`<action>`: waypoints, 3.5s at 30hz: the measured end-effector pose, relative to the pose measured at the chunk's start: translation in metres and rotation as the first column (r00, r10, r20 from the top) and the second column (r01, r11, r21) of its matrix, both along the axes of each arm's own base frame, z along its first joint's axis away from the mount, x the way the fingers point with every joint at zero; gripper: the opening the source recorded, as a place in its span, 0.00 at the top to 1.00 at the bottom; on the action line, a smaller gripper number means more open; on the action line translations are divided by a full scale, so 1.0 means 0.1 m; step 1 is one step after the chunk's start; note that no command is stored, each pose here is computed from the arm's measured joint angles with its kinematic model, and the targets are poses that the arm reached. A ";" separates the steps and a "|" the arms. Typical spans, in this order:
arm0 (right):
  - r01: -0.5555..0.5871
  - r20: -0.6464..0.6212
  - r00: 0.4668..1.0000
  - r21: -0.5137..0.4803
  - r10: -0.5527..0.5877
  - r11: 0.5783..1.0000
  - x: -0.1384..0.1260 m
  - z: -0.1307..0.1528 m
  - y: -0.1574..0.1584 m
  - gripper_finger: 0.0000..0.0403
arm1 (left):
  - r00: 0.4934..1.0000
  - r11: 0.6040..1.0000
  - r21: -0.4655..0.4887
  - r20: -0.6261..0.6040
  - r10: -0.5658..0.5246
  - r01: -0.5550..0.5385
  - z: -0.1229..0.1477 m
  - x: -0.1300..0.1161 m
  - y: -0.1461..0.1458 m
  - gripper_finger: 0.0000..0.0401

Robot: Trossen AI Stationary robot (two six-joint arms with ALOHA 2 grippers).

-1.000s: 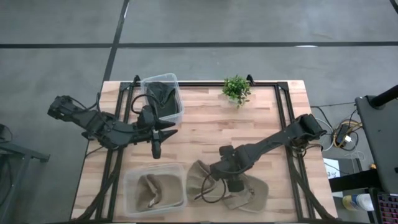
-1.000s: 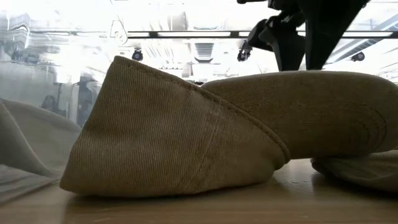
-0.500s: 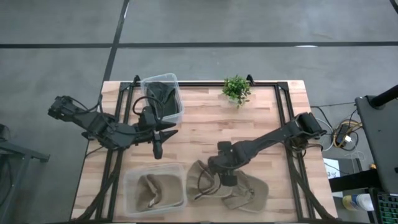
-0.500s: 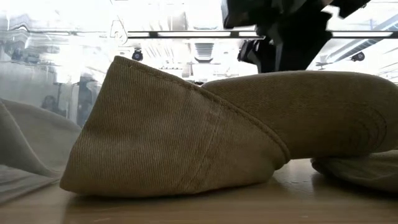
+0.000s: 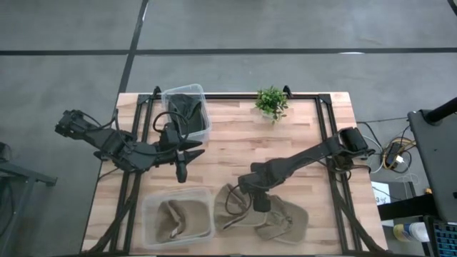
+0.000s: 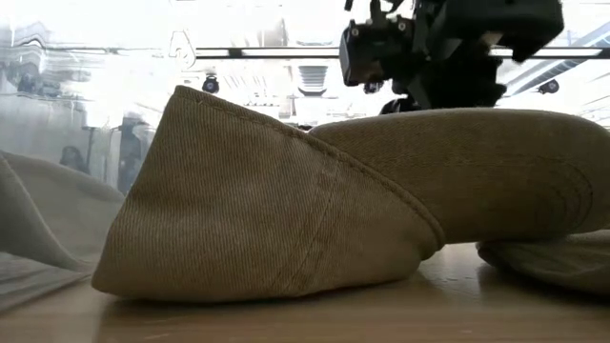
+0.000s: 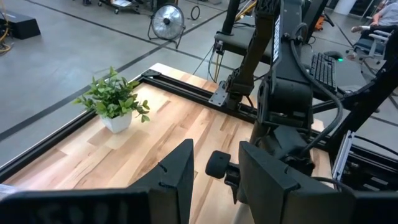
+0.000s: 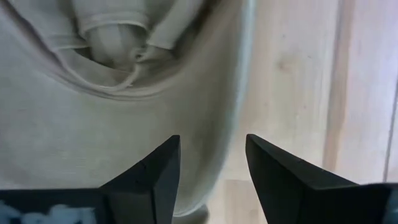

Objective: Pick & Place hat
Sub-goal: Put the brown cap into the bottom transparent bin

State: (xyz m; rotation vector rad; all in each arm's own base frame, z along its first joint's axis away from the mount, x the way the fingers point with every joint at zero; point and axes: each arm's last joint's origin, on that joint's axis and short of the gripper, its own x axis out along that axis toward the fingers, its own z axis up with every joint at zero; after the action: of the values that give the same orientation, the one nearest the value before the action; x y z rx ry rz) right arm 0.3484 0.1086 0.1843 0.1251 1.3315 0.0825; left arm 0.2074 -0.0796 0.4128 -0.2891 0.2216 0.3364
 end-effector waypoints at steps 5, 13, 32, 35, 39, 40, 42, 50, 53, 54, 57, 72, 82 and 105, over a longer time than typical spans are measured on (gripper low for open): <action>0.000 -0.005 1.000 -0.003 0.000 1.000 -0.01 -0.02 -0.01 0.64 | 1.000 1.000 0.002 0.001 0.005 -0.005 0.00 0.00 0.00 0.70; -0.004 0.007 1.000 0.002 0.004 1.000 0.01 0.02 0.00 0.95 | 1.000 1.000 -0.008 0.006 0.017 -0.017 0.00 0.00 0.00 0.70; -0.057 -0.096 0.994 -0.129 0.045 0.990 0.00 0.60 -0.04 0.97 | 1.000 1.000 -0.017 0.011 0.027 -0.026 0.00 0.00 0.00 0.70; -0.059 -0.117 0.992 -0.135 0.043 0.989 -0.02 0.71 -0.05 0.97 | 1.000 0.999 -0.019 0.011 0.027 -0.027 0.00 0.00 0.00 0.70; -0.086 -0.130 0.989 -0.140 0.068 0.986 -0.04 0.84 -0.05 0.97 | 1.000 0.999 -0.020 0.011 0.027 -0.027 0.00 0.00 0.00 0.70; -0.091 -0.138 0.988 -0.142 0.072 0.986 -0.05 0.88 -0.06 0.97 | 1.000 0.999 -0.020 0.011 0.027 -0.027 0.00 0.00 0.00 0.70; -0.094 -0.152 0.986 -0.146 0.072 0.985 -0.07 0.96 -0.06 0.97 | 1.000 0.999 -0.020 0.011 0.028 -0.028 0.00 0.00 0.00 0.70; -0.099 -0.108 0.991 -0.168 0.082 0.981 -0.12 1.36 -0.10 0.97 | 1.000 0.999 -0.020 0.011 0.028 -0.027 0.00 0.00 0.00 0.70; -0.069 -0.103 0.994 -0.239 0.045 0.969 -0.17 1.53 -0.16 0.97 | 1.000 0.999 -0.019 0.009 0.028 -0.028 0.00 0.00 0.01 0.70; -0.054 -0.096 0.995 -0.264 0.030 0.963 -0.18 1.59 -0.18 0.97 | 1.000 0.999 -0.020 0.009 0.029 -0.028 0.00 0.00 0.01 0.70; 0.000 -0.021 1.000 -0.318 -0.007 0.948 -0.19 1.77 -0.23 0.97 | 1.000 0.999 -0.021 0.010 0.029 -0.029 0.00 0.00 0.01 0.70; 0.167 0.303 0.951 -0.355 -0.056 0.920 -0.29 2.41 -0.33 0.97 | 0.997 0.997 -0.008 0.021 0.074 -0.074 0.01 -0.01 0.02 0.70; 0.028 0.394 0.919 -0.086 0.008 0.996 -0.06 2.36 -0.21 0.97 | 0.990 0.990 0.030 0.032 0.136 -0.136 0.02 -0.02 0.04 0.70; -0.167 0.733 0.680 0.122 0.025 0.978 0.57 1.72 0.01 0.97 | 0.989 0.988 0.074 0.065 0.134 -0.139 0.10 -0.05 0.06 0.70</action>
State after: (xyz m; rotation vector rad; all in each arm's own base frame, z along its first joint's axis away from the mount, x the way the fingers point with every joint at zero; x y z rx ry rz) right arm 0.4058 0.1096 0.3560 0.1536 0.5116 0.3141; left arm 0.2022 -0.0738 0.4226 -0.2373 0.1294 0.4706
